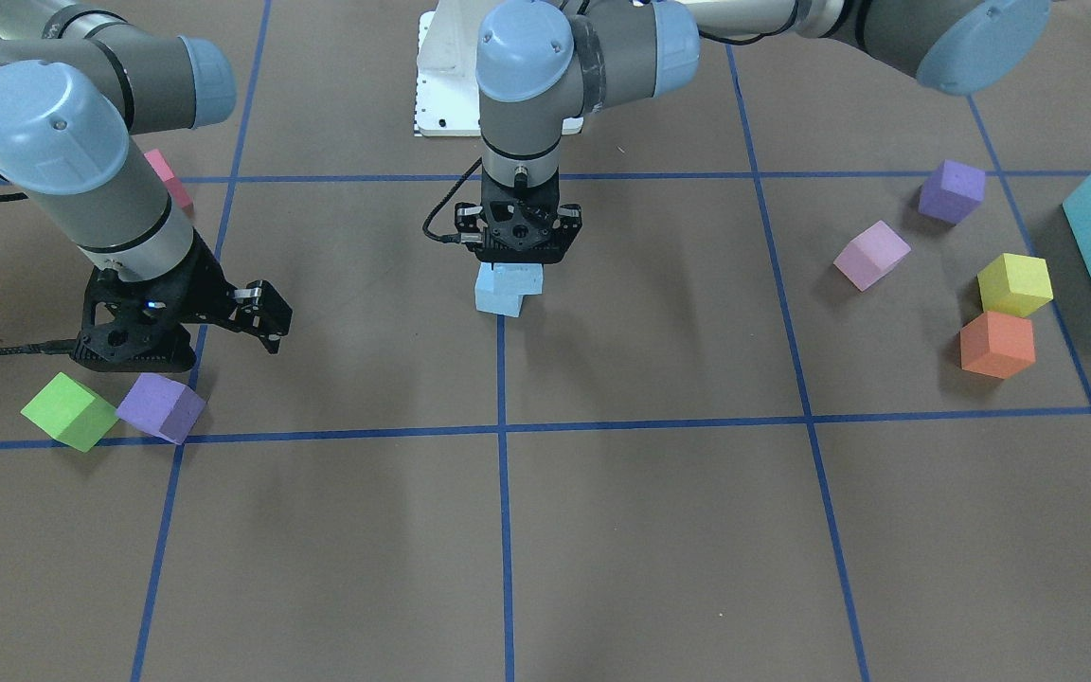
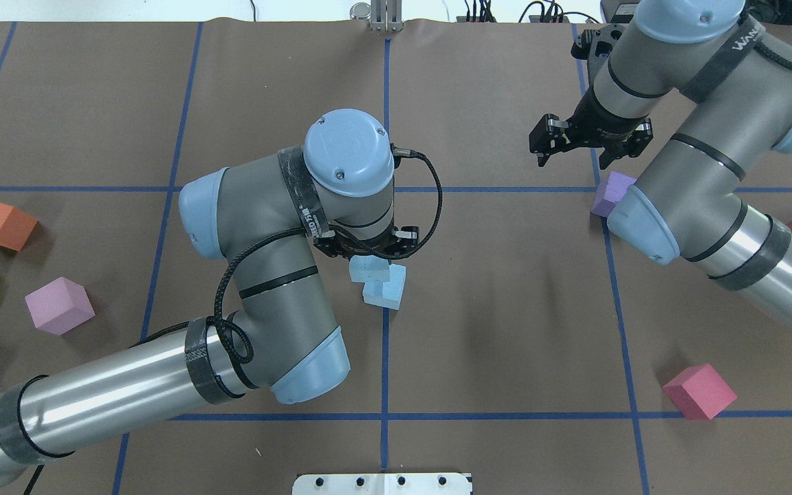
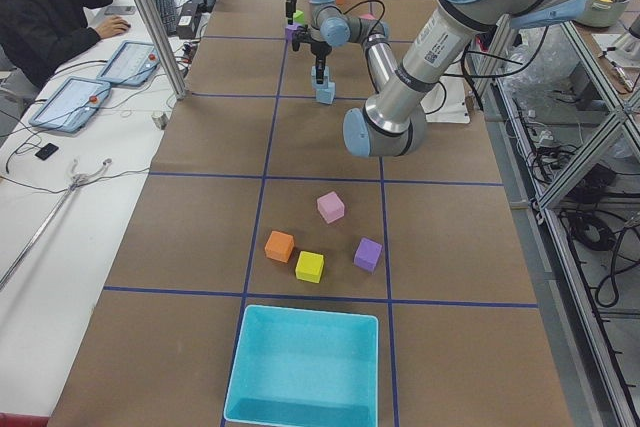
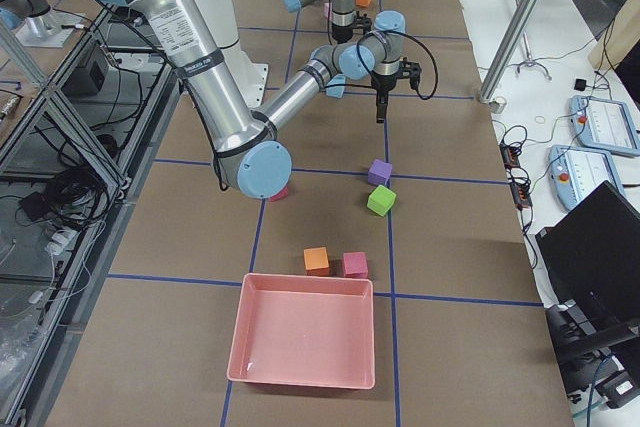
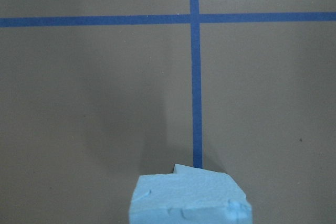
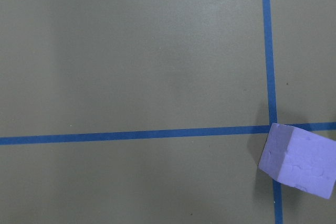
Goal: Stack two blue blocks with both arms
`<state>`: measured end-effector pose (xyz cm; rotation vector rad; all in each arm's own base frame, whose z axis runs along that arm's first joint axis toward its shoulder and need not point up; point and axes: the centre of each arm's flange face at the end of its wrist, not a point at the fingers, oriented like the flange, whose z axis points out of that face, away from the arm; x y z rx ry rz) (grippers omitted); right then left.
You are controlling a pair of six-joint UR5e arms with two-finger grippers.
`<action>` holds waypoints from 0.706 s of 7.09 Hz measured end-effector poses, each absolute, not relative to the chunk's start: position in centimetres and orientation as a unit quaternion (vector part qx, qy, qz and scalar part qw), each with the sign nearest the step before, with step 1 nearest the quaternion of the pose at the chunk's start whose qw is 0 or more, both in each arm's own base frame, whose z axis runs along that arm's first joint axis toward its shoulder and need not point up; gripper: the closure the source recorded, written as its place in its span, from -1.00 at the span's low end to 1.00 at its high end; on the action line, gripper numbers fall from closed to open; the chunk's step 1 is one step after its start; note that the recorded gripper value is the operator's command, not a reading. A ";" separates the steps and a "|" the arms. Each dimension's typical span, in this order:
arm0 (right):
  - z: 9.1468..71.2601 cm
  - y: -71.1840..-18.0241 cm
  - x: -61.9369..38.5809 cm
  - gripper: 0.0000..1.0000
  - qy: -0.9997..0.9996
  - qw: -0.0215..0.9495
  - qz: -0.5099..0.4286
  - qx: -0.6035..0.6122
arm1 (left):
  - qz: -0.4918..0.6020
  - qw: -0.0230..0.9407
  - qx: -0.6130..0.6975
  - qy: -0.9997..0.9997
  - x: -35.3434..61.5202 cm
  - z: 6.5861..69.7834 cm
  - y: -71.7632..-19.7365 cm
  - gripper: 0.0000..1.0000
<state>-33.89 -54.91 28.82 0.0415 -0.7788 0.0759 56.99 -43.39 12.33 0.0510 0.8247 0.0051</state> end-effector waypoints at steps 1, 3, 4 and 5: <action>28.8 -54.9 -33.9 -1.00 -0.379 0.924 0.037 0.020 | 0.004 0.916 0.023 0.401 57.3 12.3 -43.4 -0.08; 28.9 -54.8 -34.0 -1.00 -0.380 0.924 0.036 0.020 | 0.007 0.914 0.024 0.405 57.7 12.1 -43.4 -0.13; 28.9 -54.8 -34.0 -1.00 -0.380 0.924 0.036 0.020 | 0.009 0.913 0.023 0.407 58.2 12.3 -43.3 -0.15; 28.9 -54.8 -34.0 -1.00 -0.379 0.924 0.036 0.020 | 0.013 0.913 0.021 0.407 58.7 12.5 -43.0 -0.19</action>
